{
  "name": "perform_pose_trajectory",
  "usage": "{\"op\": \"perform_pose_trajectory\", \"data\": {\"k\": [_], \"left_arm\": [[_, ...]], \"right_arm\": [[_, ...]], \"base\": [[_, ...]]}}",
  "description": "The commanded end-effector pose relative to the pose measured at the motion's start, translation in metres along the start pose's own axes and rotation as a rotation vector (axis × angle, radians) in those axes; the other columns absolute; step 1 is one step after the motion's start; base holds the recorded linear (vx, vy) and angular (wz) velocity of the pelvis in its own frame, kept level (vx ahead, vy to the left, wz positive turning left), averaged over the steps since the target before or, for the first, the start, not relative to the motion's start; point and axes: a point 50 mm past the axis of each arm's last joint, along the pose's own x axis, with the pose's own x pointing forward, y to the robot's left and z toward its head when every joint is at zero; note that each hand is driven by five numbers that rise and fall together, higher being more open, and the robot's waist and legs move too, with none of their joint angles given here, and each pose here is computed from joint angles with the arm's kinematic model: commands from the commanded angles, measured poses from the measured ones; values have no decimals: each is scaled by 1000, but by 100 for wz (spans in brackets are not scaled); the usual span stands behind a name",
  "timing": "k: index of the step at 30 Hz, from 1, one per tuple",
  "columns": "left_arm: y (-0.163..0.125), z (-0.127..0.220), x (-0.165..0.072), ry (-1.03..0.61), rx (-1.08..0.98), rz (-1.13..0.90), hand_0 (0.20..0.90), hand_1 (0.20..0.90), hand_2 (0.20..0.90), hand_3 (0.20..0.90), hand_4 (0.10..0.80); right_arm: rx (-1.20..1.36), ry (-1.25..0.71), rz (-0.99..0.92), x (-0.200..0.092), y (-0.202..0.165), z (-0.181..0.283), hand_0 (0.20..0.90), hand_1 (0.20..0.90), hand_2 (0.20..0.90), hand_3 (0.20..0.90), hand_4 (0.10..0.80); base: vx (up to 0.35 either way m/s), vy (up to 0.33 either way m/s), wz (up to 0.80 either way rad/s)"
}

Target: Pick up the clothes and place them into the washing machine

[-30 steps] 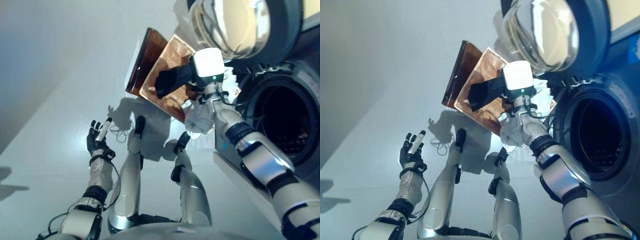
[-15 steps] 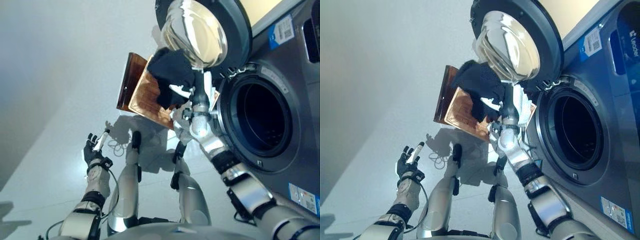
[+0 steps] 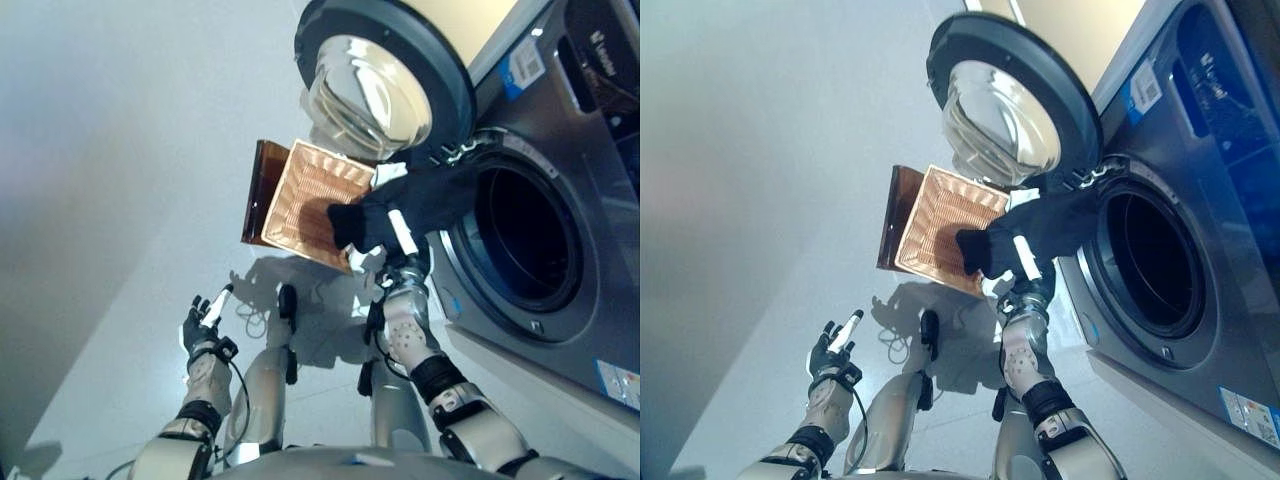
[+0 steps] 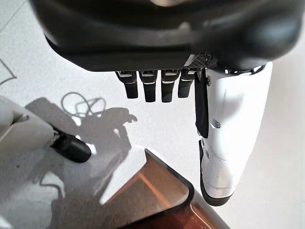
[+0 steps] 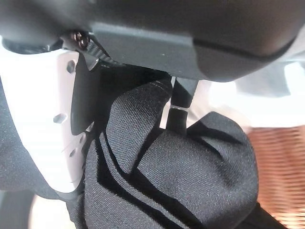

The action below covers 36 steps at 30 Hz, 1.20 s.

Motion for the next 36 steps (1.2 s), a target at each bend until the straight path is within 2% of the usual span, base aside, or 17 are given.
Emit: {"op": "perform_pose_trajectory", "data": {"k": [1, 6, 11, 18, 29, 36], "left_arm": [[8, 2, 3, -12, 32, 22, 900, 900, 900, 900, 800], [10, 1, 3, -4, 25, 30, 900, 900, 900, 900, 800], [16, -1, 2, 3, 33, 30, 900, 900, 900, 900, 800], [21, -1, 3, 7, 49, 24, 900, 900, 900, 900, 800], [8, 2, 1, -16, 12, -74, 900, 900, 900, 900, 800], [-6, 1, -5, -23, -15, -177, 900, 900, 900, 900, 800]], "right_arm": [[139, -101, 134, -2, 28, 14, 200, 200, 200, 200, 300], [256, -130, -3, 5, 6, 19, 200, 200, 200, 200, 300], [342, -259, -154, 22, -14, 51, 200, 200, 200, 200, 300], [361, -328, -276, 37, -30, 78, 200, 200, 200, 200, 300], [320, -352, -270, 52, -21, 105, 200, 200, 200, 200, 300], [308, -452, -246, 67, 2, 160, 200, 200, 200, 200, 300]], "base": [[0, 0, 0], [16, -12, -7], [0, 0, 0], [-8, -1, -2], [-13, -4, -2], [-29, -10, -2]]}}
